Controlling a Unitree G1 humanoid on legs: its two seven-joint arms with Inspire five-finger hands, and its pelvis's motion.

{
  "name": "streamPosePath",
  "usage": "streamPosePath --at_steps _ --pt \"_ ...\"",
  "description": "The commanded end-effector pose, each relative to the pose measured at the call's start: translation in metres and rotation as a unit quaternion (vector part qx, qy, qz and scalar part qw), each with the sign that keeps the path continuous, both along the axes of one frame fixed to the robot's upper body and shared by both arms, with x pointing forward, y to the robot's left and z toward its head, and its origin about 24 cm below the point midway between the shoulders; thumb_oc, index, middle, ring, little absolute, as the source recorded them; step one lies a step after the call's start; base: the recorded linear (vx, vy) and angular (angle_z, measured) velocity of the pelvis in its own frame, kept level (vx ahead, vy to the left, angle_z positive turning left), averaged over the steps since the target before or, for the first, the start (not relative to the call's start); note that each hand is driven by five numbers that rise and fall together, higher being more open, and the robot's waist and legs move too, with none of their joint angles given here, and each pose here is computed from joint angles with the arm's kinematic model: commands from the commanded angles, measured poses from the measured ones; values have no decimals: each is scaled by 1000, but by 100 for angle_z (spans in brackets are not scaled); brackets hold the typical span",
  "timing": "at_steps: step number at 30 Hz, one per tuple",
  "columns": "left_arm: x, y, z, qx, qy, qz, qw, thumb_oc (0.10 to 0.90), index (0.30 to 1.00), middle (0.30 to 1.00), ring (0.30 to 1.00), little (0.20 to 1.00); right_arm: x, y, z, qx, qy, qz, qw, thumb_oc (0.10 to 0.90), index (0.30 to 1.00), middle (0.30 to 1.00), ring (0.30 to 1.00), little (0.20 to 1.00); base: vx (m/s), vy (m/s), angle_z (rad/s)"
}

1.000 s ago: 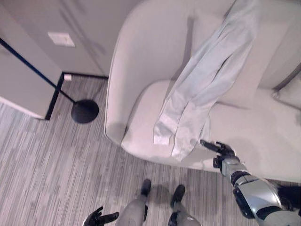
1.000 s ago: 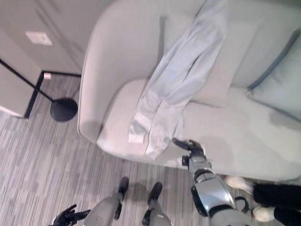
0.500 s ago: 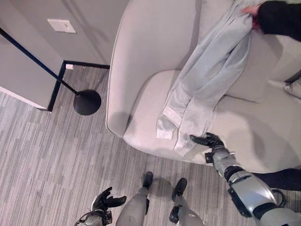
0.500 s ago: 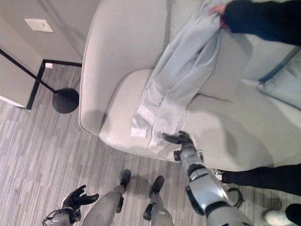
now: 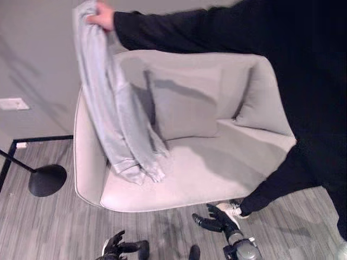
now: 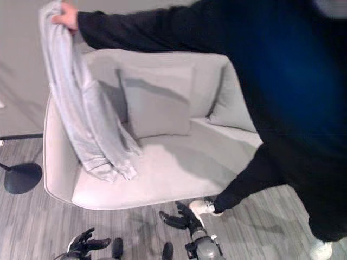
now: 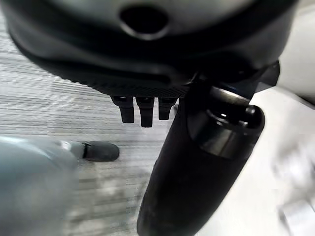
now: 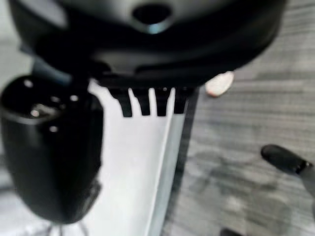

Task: Hang the clothes on the sofa on the clothes rack.

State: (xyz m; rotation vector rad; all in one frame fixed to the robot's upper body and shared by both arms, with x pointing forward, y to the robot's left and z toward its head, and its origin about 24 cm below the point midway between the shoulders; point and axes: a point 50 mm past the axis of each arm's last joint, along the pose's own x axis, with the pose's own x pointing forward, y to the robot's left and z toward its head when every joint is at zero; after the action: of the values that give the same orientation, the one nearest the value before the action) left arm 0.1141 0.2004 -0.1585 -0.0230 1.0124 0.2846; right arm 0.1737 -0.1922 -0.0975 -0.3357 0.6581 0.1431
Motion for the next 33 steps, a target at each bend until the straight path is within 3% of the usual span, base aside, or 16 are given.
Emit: streamPosePath --at_steps 1,5,9,10,16,21,24,28,33 --pt "3 9 1 32 9 -40 999 800 900 900 900 900 57 23 41 11 -128 44 991 800 900 900 900 900 18 -35 -4" --pt "1 7 0 29 14 -41 999 800 900 900 900 900 58 23 42 -16 -131 59 989 800 900 900 900 900 20 -47 -1" --pt "-8 5 -3 21 21 -23 999 800 900 900 900 900 62 14 49 -99 -160 91 978 800 900 900 900 900 -8 -84 19" --pt "-19 6 -5 14 35 5 999 800 900 900 900 900 61 12 47 -119 -159 98 975 800 900 900 900 900 -76 -142 36" --pt "-23 8 -5 -49 0 187 981 800 900 900 900 900 71 -7 51 -164 -160 96 969 800 900 900 900 900 -41 15 58" --pt "-42 16 -9 -29 38 227 973 800 900 900 900 900 91 -13 60 -165 -175 60 969 800 900 900 900 900 212 351 6" --pt "-31 33 -3 20 33 144 989 800 900 900 900 900 88 -27 49 -180 -142 6 973 800 900 900 900 900 395 627 16" --pt "-6 55 10 69 -3 94 993 800 900 900 900 900 102 -25 53 -193 -152 -28 969 800 900 900 900 900 104 301 3" --pt "-4 58 12 78 0 52 996 800 900 900 900 900 108 -17 53 -193 -158 -36 968 800 900 900 900 900 120 276 -10"
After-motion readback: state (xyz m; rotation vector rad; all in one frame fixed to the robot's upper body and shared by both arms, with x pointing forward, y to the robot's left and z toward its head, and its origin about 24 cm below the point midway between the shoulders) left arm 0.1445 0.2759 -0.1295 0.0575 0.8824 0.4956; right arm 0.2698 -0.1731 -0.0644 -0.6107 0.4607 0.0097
